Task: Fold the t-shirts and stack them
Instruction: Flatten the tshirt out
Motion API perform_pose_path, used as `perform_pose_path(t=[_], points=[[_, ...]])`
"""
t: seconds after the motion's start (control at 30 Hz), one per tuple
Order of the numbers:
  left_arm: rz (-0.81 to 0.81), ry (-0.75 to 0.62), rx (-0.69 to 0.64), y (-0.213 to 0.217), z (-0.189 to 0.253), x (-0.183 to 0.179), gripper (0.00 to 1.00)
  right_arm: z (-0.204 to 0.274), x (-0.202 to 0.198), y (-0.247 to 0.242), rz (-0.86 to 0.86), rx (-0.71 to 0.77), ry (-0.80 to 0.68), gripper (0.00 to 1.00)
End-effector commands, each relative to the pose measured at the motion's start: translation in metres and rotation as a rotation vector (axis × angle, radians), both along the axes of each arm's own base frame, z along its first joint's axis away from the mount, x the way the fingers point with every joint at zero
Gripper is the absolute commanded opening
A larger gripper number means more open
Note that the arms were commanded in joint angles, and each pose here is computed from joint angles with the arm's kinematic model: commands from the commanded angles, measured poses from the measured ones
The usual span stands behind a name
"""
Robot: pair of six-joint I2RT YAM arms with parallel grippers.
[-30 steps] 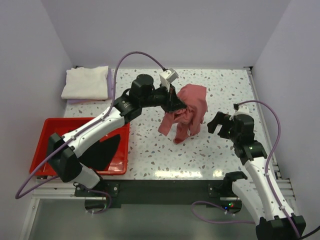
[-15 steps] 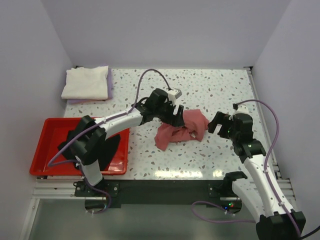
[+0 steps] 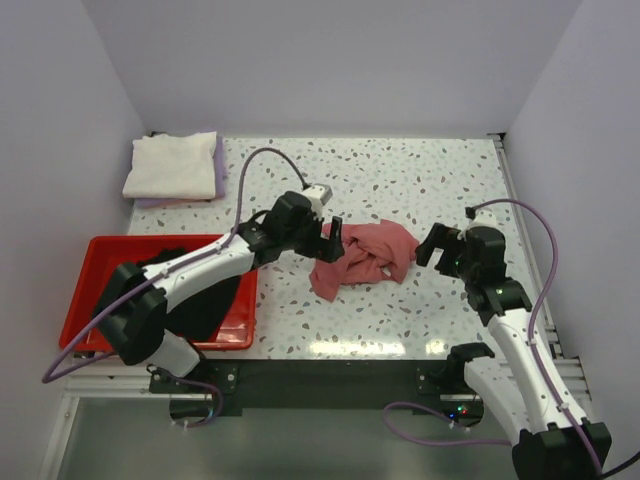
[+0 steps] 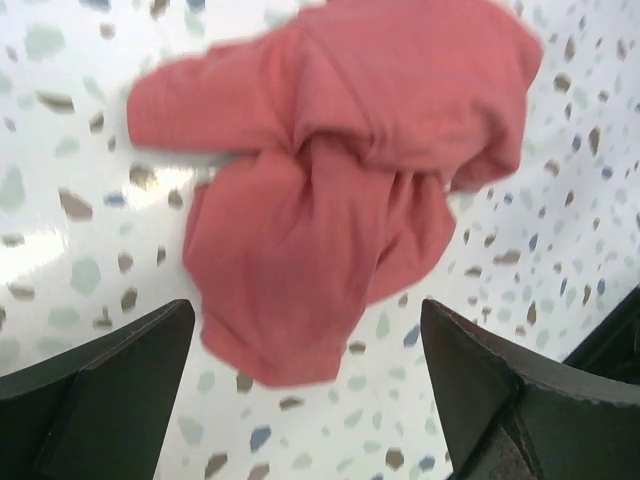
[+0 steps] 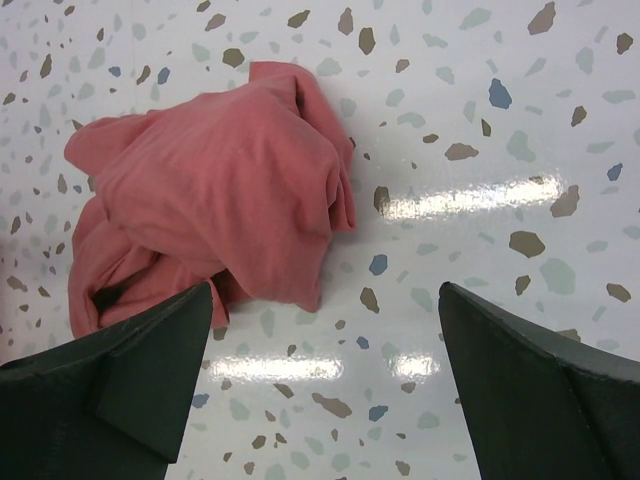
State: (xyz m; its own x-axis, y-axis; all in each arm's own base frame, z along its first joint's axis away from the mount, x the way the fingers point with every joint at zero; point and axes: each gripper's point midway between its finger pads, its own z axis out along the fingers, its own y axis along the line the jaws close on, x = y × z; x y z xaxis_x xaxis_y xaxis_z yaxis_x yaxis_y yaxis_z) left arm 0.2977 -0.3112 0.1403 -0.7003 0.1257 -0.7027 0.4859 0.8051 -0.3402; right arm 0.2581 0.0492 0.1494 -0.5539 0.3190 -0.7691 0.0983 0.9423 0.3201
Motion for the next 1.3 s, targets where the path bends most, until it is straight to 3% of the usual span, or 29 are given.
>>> perform_pose_path(t=[0.0, 0.2, 0.3, 0.47, 0.6, 0.83, 1.13, 1.23, 1.27], points=[[0.014, 0.088, -0.052, 0.010, -0.017, -0.032, 1.00, 0.009, 0.007, 0.001, 0.008, 0.003, -0.043, 0.99], [-0.002, 0.187, -0.004, 0.012, -0.057, -0.085, 0.99, 0.006, 0.007, 0.007, 0.028, 0.026, -0.043, 0.99], [-0.005, 0.229, -0.019, 0.003, -0.067, -0.094, 0.93, 0.008, 0.009, 0.005, 0.019, 0.015, -0.046, 0.99], [0.045, 0.255, 0.047, -0.002, -0.081, -0.089, 0.81, 0.004, 0.008, 0.009, 0.040, 0.028, -0.029, 0.99], [0.099, 0.271, 0.162, 0.005, -0.100, -0.087, 0.79, 0.004, 0.005, 0.006, 0.028, 0.022, -0.036, 0.99], [0.105, 0.285, 0.187, -0.006, -0.111, -0.095, 0.74, 0.007, 0.006, 0.008, 0.035, 0.027, -0.046, 0.99], [0.291, 0.283, 0.420, 0.016, -0.139, -0.086, 0.52, 0.007, 0.005, 0.007, 0.035, 0.027, -0.048, 0.99], [0.339, 0.284, 0.491, 0.025, -0.148, -0.084, 0.43, 0.005, 0.006, 0.006, 0.027, 0.025, -0.037, 0.99], [0.344, 0.288, 0.515, 0.028, -0.155, -0.084, 0.35, 0.005, 0.006, 0.008, 0.033, 0.028, -0.037, 0.99]])
